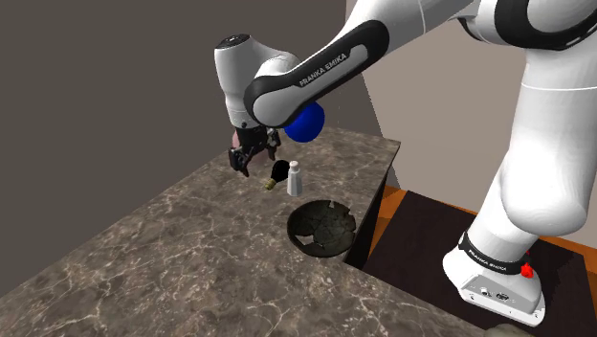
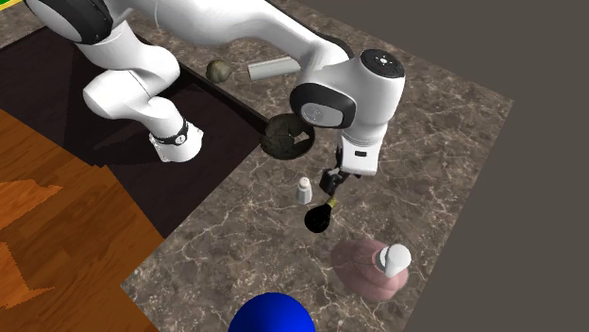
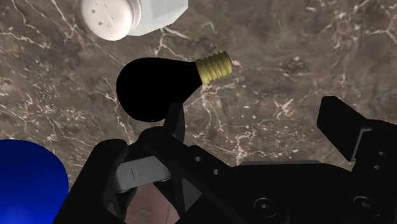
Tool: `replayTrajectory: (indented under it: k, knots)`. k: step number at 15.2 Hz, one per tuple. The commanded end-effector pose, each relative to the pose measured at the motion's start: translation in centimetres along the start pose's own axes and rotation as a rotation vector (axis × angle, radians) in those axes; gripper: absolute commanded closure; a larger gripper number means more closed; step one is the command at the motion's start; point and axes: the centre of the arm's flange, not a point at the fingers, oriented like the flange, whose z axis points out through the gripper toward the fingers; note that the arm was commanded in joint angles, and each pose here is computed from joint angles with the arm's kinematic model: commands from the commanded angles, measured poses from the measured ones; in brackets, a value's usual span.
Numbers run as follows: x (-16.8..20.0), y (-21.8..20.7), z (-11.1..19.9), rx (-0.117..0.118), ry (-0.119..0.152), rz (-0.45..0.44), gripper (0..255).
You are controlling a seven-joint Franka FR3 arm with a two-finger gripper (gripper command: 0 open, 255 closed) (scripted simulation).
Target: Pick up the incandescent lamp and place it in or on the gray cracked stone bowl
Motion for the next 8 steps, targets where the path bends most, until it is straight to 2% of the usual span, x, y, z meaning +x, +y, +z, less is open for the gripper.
replayTrajectory:
  k: [1,8]
  knots:
    - [-0.06,-0.09,1.09,0.0,0.0,0.0,0]
    - [-0.06,-0.09,1.4,0.0,0.0,0.0,0]
